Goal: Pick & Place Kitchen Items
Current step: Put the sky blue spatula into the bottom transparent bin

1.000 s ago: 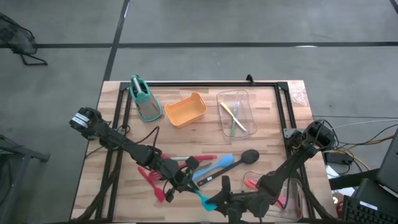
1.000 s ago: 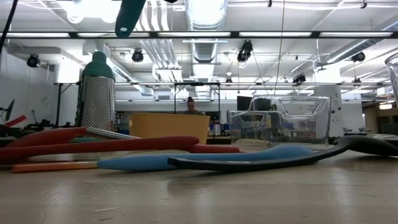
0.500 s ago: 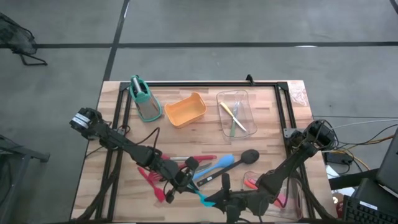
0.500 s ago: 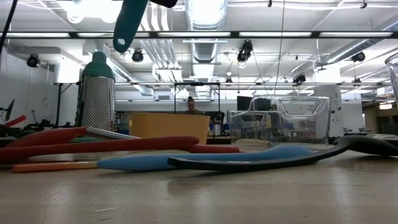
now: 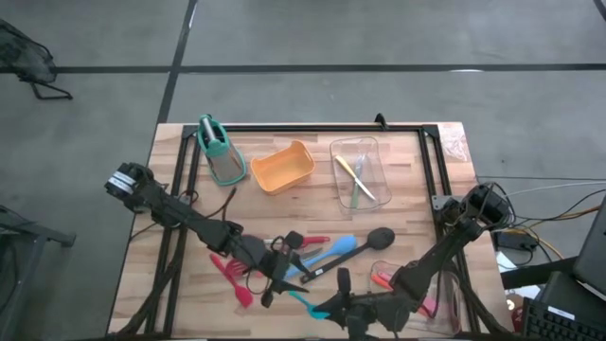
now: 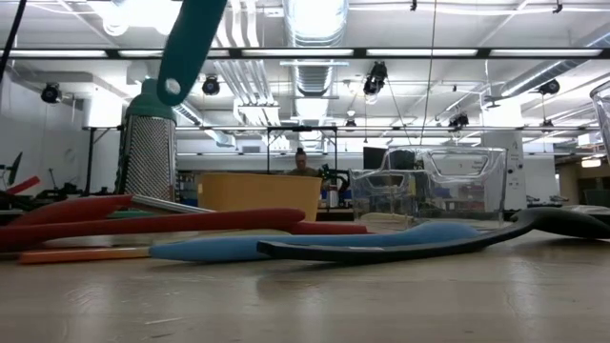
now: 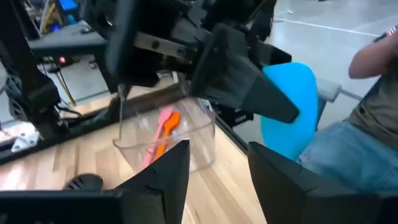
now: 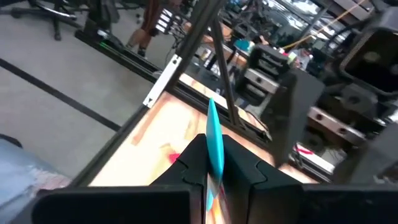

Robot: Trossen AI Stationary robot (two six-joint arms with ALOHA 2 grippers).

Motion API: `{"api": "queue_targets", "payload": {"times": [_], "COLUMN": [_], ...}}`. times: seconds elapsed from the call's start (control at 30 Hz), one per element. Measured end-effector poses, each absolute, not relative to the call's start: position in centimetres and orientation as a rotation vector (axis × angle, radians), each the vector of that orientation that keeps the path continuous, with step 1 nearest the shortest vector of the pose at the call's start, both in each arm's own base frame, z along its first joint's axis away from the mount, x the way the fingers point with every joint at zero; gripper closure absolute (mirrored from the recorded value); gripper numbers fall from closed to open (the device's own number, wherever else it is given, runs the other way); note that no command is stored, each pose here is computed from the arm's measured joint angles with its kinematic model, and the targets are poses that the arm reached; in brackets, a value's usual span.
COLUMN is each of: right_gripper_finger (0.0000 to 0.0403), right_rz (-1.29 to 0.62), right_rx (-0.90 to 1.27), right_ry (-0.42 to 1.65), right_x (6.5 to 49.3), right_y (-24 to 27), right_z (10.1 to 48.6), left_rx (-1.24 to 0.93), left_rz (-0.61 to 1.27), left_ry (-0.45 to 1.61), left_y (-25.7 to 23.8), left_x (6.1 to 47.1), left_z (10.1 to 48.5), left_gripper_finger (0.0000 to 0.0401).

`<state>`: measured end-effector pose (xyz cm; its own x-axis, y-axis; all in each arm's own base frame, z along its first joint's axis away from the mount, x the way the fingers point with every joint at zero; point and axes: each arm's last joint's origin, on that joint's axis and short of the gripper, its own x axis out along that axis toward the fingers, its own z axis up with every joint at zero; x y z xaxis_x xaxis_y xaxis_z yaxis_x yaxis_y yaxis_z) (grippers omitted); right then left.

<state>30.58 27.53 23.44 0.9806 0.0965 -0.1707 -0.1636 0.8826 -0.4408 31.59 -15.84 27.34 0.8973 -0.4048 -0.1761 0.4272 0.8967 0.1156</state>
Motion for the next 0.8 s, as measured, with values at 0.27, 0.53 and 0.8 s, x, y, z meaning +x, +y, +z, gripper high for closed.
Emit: {"api": "queue_targets", "payload": {"times": [0.27,0.53,0.8], "right_gripper_finger": [0.038,0.038,0.038], "right_rz": [0.12,0.105,0.085], "right_rx": [-0.458,-0.449,-0.384], "right_ry": [0.187,0.206,0.266], "right_x": [30.7,30.9,30.8], "right_y": [27.2,26.7,26.1], "right_z": [23.0,23.0,23.2], "left_rx": [0.128,0.08,0.067], "left_rz": [-0.427,-0.429,-0.461], "left_ry": [0.145,0.093,0.143], "left_y": [-15.6,-15.0,-15.9], "left_x": [31.1,29.8,29.4], "left_z": [28.1,30.3,29.7], "left_gripper_finger": [0.0232,0.0231,0.0231]}}
